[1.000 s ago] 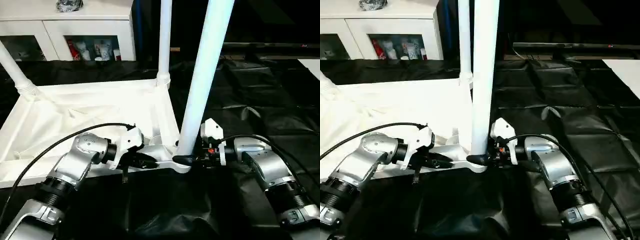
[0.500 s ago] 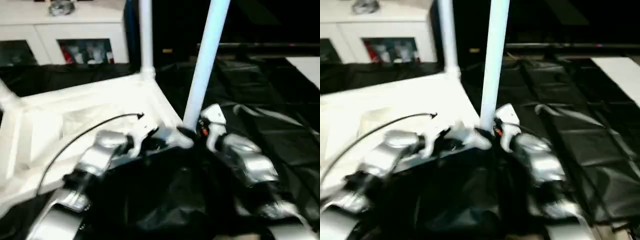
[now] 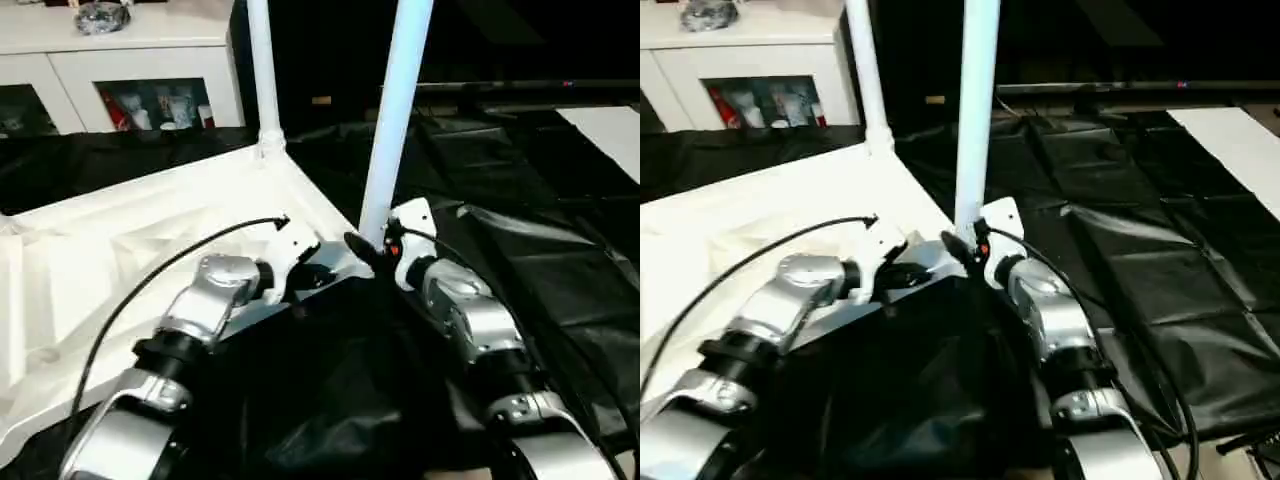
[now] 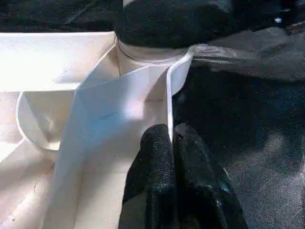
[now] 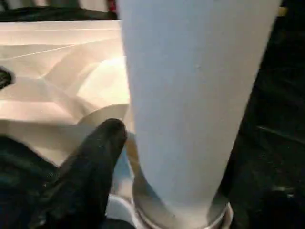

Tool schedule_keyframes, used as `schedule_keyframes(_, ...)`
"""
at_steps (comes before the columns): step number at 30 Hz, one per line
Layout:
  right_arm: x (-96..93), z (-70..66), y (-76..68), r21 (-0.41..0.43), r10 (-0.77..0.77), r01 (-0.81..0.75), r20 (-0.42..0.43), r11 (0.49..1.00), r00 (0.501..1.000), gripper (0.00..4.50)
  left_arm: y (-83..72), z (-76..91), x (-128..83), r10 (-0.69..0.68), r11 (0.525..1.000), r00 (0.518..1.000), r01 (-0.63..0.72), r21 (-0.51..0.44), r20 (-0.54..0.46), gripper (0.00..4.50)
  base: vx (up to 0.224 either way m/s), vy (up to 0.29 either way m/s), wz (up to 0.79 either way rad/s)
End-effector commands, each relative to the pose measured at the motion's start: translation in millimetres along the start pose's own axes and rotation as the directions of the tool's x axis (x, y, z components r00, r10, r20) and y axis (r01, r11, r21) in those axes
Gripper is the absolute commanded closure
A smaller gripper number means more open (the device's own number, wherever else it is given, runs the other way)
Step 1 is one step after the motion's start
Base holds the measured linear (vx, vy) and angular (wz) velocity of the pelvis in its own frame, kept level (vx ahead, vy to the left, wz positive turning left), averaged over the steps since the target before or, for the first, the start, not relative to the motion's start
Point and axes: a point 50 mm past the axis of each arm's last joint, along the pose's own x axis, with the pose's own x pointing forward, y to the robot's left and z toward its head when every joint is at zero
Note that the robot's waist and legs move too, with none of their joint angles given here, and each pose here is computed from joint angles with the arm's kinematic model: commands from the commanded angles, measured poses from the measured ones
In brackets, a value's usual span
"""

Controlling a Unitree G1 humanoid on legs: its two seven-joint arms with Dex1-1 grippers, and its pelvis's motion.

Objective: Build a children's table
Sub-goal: Rotate leg to tighten

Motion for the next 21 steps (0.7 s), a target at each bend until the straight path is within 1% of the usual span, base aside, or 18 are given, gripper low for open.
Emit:
schedule_keyframes(1, 11.9, -10.6, 39.1, -0.006, 0.262, -0.262, -0.061, 0.965, 0.963, 1.16, -12.5, 20.6, 7.0, -0.102, 0.991, 0.993, 0.096, 0.091, 0.063, 4.50, 0.000, 0.000, 0.00)
schedule_keyframes(2, 8.0, -10.0, 36.0, -0.020, 0.279, -0.281, -0.067, 0.960, 0.958, 1.16, -12.5, 19.3, 4.2, -0.119, 0.989, 0.991, 0.113, 0.100, 0.059, 4.50, 0.000, 0.000, 0.00)
schedule_keyframes(3, -0.2, -8.5, 29.2, -0.050, 0.311, -0.316, -0.081, 0.948, 0.947, 1.16, -13.3, 16.6, -2.2, -0.162, 0.981, 0.986, 0.155, 0.117, 0.051, 4.50, 0.000, 0.000, 0.00)
schedule_keyframes(4, -0.4, -8.4, 29.1, -0.051, 0.312, -0.316, -0.081, 0.947, 0.947, 1.16, -13.3, 16.6, -2.3, -0.162, 0.981, 0.985, 0.156, 0.117, 0.051, 4.50, 0.000, 0.000, 0.00)
schedule_keyframes(5, -4.4, -7.8, 26.5, -0.060, 0.330, -0.336, -0.088, 0.940, 0.940, 1.16, -13.8, 15.6, -5.2, -0.183, 0.976, 0.982, 0.175, 0.131, 0.049, 4.50, 0.000, 0.000, 0.00)
schedule_keyframes(6, -12.7, -7.4, 21.4, -0.076, 0.368, -0.377, -0.108, 0.923, 0.923, 1.16, -14.2, 12.4, -11.0, -0.215, 0.966, 0.976, 0.207, 0.156, 0.034, 4.50, 0.000, 0.000, 0.00)
schedule_keyframes(7, -12.7, -7.4, 21.4, -0.076, 0.368, -0.377, -0.108, 0.923, 0.923, 1.16, -14.2, 12.4, -11.0, -0.215, 0.966, 0.976, 0.207, 0.156, 0.034, 4.50, 0.000, 0.000, 0.00)
schedule_keyframes(9, -23.4, -7.2, 15.3, -0.101, 0.413, -0.428, -0.138, 0.898, 0.900, 1.16, -14.4, 8.1, -18.1, -0.249, 0.956, 0.968, 0.243, 0.166, 0.012, 4.50, 0.000, 0.000, 0.00)
schedule_keyframes(12, -34.7, -5.9, 8.7, -0.118, 0.457, -0.478, -0.168, 0.871, 0.874, 1.16, -17.0, 4.4, -27.3, -0.300, 0.941, 0.954, 0.296, 0.164, 0.002, 4.50, 0.000, 0.000, 0.00)
schedule_keyframes(18, -43.1, -2.7, 5.2, -0.111, 0.501, -0.523, -0.181, 0.845, 0.847, 1.16, -21.1, -2.2, -38.1, -0.358, 0.920, 0.933, 0.357, 0.159, -0.020, 4.50, 0.000, 0.000, 0.00)
schedule_keyframes(19, -43.9, -2.6, 5.0, -0.109, 0.506, -0.529, -0.182, 0.842, 0.843, 1.31, -21.2, -3.5, -39.7, -0.362, 0.919, 0.932, 0.361, 0.157, -0.024, 4.50, 0.000, 0.000, 0.00)
schedule_keyframes(20, -45.9, -3.8, 4.8, -0.099, 0.520, -0.544, -0.193, 0.833, 0.832, 1.31, -21.0, -6.0, -42.7, -0.364, 0.919, 0.931, 0.364, 0.152, -0.031, 4.50, 0.000, 0.000, 0.00)
schedule_keyframes(21, -45.9, -3.8, 4.8, -0.099, 0.520, -0.544, -0.193, 0.833, 0.832, 1.31, -21.0, -6.0, -42.7, -0.364, 0.919, 0.931, 0.364, 0.152, -0.031, 4.50, 0.000, 0.000, 0.00)
